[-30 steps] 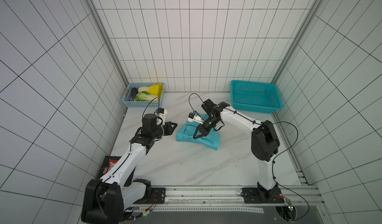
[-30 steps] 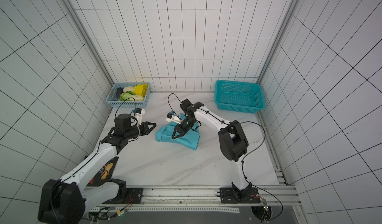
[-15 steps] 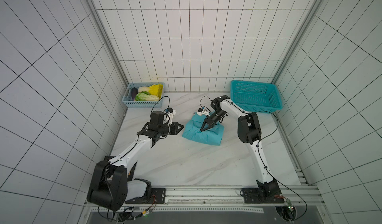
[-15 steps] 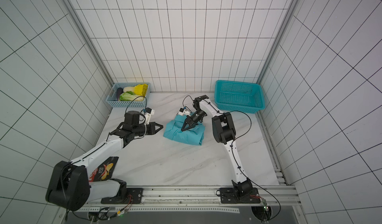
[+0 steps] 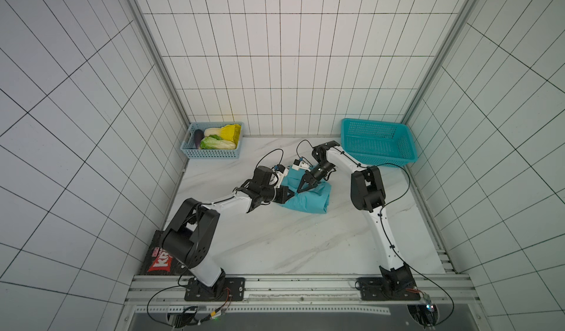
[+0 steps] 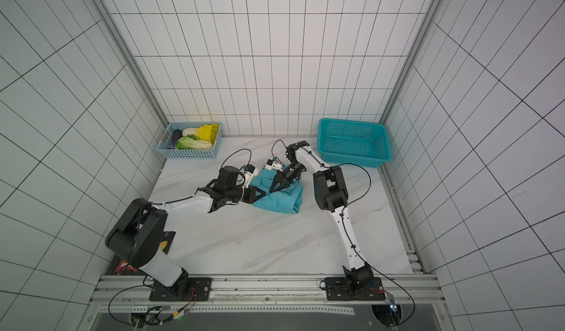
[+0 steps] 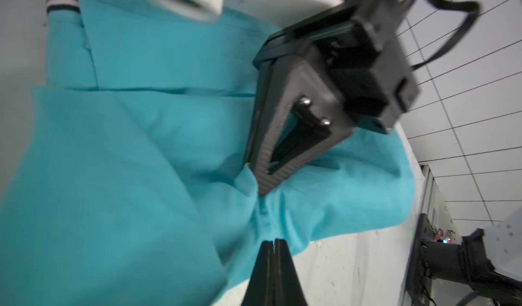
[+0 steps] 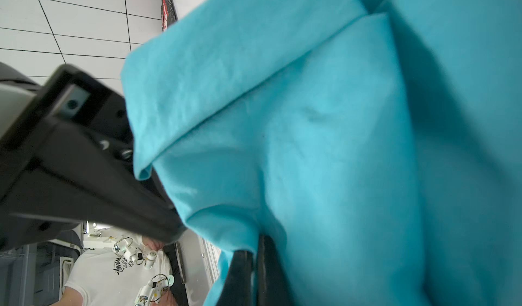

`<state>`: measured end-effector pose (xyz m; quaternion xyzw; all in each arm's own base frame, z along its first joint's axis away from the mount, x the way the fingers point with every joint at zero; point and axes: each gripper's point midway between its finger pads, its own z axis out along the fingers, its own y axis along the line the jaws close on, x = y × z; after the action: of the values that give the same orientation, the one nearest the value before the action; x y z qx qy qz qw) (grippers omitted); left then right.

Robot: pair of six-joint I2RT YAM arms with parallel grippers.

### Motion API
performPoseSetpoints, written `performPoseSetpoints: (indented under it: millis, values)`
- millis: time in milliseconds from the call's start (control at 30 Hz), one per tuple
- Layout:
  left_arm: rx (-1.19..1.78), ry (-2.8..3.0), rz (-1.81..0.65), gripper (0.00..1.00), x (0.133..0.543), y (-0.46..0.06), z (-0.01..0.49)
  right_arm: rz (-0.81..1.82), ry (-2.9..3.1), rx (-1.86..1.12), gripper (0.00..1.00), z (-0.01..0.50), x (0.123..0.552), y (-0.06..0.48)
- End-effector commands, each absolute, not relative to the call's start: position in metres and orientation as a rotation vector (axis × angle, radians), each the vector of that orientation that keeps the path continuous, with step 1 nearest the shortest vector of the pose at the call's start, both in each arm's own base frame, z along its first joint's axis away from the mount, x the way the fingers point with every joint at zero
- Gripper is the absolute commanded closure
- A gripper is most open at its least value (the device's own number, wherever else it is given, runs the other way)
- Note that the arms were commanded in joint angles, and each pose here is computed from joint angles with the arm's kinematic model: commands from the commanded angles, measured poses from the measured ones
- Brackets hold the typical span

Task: Roll up the long pants
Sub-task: Roll the long pant at the center of the board.

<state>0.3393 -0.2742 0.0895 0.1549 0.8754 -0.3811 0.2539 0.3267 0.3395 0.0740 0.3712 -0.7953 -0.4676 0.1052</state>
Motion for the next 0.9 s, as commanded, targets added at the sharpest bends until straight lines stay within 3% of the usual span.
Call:
performPoseSetpoints:
  millis: [0, 33, 167, 200, 233, 367, 500, 600, 633, 700, 767, 800, 867]
  values:
    - [0.409, 2.340, -0.950, 1.00, 0.372, -0.271, 0.088, -1.386, -2.357, 1.115, 1.00, 0.067, 0.335, 0.336]
    - [0.405, 2.371, -0.925, 1.00, 0.375, -0.270, 0.080, -1.384, -2.357, 1.111, 0.98, 0.067, 0.335, 0.336]
    - [0.376, 2.466, -0.860, 1.00, 0.379, -0.264, 0.048, -1.379, -2.374, 1.127, 0.64, 0.079, 0.332, 0.333]
    - [0.367, 2.483, -0.851, 1.00, 0.380, -0.262, 0.042, -1.371, -2.397, 1.148, 0.31, 0.086, 0.333, 0.331]
    - [0.355, 2.503, -0.842, 1.00, 0.380, -0.259, 0.036, -1.360, -2.437, 1.165, 0.13, 0.091, 0.336, 0.328]
    - [0.337, 2.540, -0.853, 1.00, 0.379, -0.255, 0.022, -1.099, -2.812, 1.212, 0.01, 0.123, 0.373, 0.301]
    - [0.338, 2.537, -0.857, 1.00, 0.380, -0.256, 0.024, -0.573, -3.288, 1.249, 0.01, 0.178, 0.405, 0.259]
    - [0.337, 2.534, -0.858, 1.00, 0.381, -0.255, 0.026, -0.372, -3.407, 1.444, 0.01, 0.216, 0.379, 0.260]
    - [0.337, 2.532, -0.858, 1.00, 0.382, -0.255, 0.026, -0.388, -3.407, 1.513, 0.07, 0.220, 0.364, 0.268]
    - [0.335, 2.533, -0.864, 1.00, 0.383, -0.254, 0.027, -0.553, -3.365, 1.631, 0.37, 0.221, 0.328, 0.293]
    - [0.333, 2.530, -0.868, 1.00, 0.384, -0.254, 0.027, -0.743, -3.332, 1.609, 0.86, 0.213, 0.304, 0.308]
    - [0.332, 2.533, -0.871, 1.00, 0.384, -0.254, 0.027, -0.788, -3.347, 1.549, 1.00, 0.206, 0.303, 0.310]
    - [0.327, 2.536, -0.878, 1.00, 0.385, -0.253, 0.026, -0.834, -3.293, 1.509, 1.00, 0.188, 0.298, 0.315]
